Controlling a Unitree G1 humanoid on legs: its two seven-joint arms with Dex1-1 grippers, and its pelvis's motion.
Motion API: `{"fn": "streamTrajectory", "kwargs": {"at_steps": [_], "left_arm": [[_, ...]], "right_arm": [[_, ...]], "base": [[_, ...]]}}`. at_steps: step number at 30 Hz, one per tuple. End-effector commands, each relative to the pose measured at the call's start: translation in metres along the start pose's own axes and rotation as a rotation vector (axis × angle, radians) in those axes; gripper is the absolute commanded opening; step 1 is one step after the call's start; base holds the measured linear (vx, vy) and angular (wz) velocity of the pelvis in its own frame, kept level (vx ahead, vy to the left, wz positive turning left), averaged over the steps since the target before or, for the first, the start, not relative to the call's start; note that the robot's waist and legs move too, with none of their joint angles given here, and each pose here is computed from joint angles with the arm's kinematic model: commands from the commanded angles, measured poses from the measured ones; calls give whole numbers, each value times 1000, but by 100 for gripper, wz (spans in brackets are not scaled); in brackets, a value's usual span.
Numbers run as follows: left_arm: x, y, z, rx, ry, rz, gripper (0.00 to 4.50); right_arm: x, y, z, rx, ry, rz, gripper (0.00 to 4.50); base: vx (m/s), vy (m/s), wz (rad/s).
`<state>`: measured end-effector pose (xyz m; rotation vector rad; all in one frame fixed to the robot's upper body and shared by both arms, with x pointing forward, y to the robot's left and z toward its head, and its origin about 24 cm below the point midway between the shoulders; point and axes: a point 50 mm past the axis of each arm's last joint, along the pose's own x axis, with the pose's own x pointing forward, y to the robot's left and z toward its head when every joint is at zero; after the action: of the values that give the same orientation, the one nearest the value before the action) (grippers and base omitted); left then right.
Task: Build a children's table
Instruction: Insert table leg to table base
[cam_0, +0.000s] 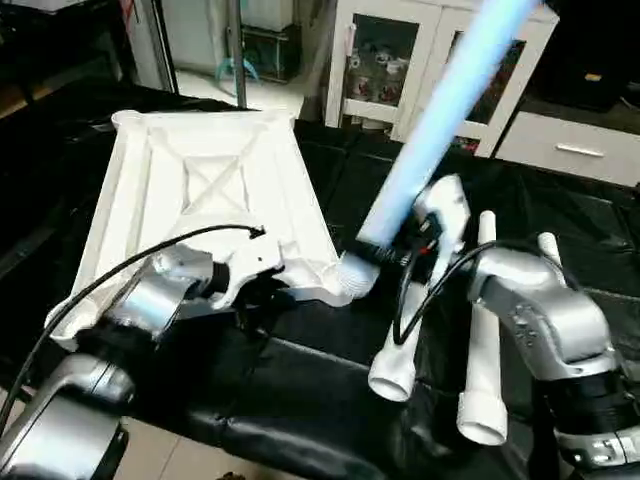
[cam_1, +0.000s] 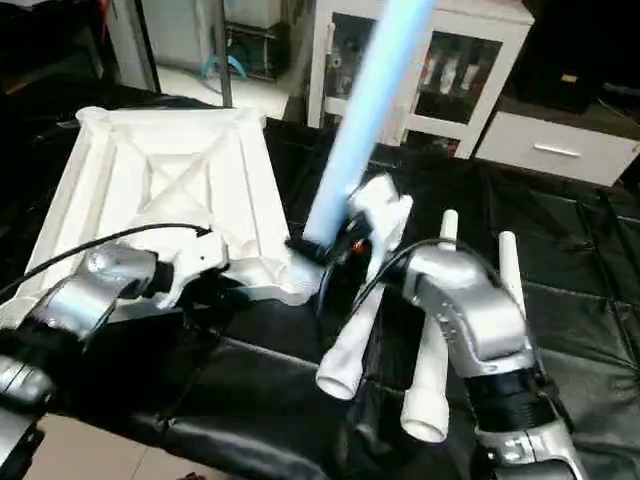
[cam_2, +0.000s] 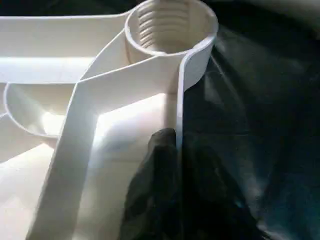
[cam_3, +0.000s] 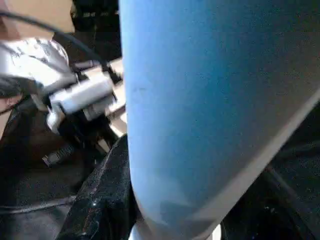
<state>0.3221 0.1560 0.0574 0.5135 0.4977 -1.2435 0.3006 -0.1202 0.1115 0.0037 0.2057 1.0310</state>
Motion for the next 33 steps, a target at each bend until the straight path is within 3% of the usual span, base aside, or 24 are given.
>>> {"fn": "streamTrajectory", "kwargs": {"at_steps": [1,4,10,17,33], "left_arm": [[11,-23,-7,-49,-24,-103,28],[12,-34,-7,-57,-39,-131,2],[12,-50,-11,-58,-25,-146,0],[8,-46,-12,-48,7,-72,0],[5,-44,-11,-40,22,-56,0]], "right_arm": [[3,-2,4,-37,22,11,184],[6,-5,3,-32,26,-5,184],[9,-7,6,-14,10,-1,184],[6,-3,-2,0,100,95,184],[12,-2,-14,28,148,112,184]], "base": [[0,0,0],[0,0,0],[0,0,0],[0,0,0],[0,0,0]]}}
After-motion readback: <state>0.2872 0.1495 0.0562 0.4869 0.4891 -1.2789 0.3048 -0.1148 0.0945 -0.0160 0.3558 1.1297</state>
